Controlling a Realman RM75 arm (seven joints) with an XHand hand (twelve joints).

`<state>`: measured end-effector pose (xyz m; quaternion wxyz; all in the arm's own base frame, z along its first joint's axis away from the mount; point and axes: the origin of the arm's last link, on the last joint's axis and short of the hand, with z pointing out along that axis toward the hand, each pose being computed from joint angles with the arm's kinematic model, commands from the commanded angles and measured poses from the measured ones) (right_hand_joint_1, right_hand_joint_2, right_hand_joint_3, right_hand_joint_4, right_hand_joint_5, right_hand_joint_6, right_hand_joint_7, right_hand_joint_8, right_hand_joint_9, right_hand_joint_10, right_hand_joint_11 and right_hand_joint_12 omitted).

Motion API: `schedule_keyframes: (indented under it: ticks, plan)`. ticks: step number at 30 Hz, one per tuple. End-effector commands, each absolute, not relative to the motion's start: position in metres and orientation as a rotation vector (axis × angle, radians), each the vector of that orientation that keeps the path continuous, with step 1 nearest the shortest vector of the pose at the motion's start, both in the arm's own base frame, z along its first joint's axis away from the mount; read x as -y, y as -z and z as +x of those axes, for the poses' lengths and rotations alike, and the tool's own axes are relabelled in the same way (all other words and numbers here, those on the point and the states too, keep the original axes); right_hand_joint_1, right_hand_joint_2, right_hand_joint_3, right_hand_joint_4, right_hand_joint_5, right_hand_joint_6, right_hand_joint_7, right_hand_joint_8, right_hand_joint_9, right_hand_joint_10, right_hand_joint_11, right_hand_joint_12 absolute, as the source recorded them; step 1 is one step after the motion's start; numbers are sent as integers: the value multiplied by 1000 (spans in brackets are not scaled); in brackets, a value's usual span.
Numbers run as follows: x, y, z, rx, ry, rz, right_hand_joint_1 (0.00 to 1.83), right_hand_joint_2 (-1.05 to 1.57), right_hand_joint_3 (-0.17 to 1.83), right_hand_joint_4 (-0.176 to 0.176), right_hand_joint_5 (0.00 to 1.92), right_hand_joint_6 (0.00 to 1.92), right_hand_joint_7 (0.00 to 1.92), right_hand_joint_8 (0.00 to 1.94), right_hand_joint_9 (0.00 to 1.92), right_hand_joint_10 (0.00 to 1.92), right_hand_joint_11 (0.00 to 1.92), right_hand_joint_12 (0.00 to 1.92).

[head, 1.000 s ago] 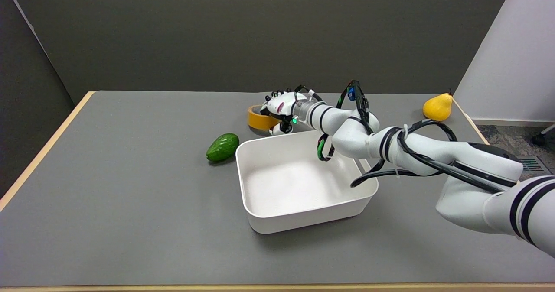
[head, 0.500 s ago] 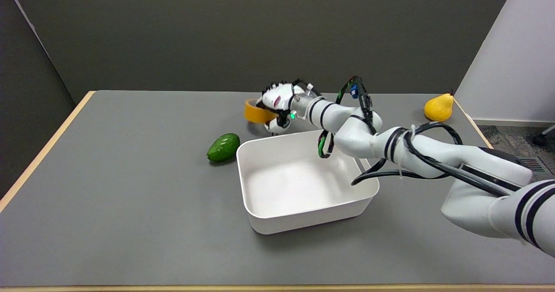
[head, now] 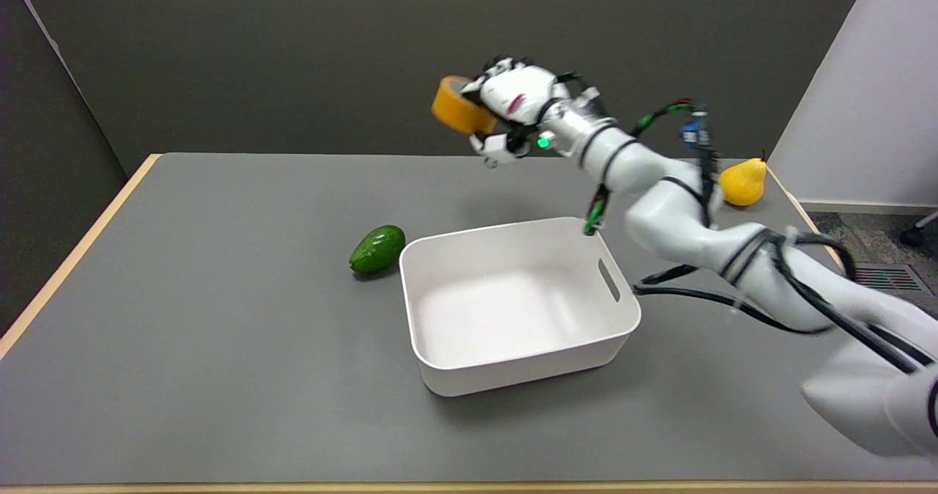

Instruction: Pick up yellow tape.

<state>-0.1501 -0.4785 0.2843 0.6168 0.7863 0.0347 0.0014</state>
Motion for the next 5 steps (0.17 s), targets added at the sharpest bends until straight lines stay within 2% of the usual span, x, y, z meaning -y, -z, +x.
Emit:
schedule_keyframes:
  ticks: [1, 3, 5]
  plan:
    - [324, -386, -95, -439, -170, 1592, 900, 1060, 580, 13, 627, 1662, 495, 887, 309, 743, 138, 1015]
    - [300, -396, -116, -349, -261, 1584, 913, 1072, 503, 36, 654, 1596, 507, 896, 322, 756, 116, 1119]
    - [283, -399, -133, -302, -313, 1565, 910, 1057, 534, 43, 657, 1603, 531, 884, 342, 775, 147, 1106]
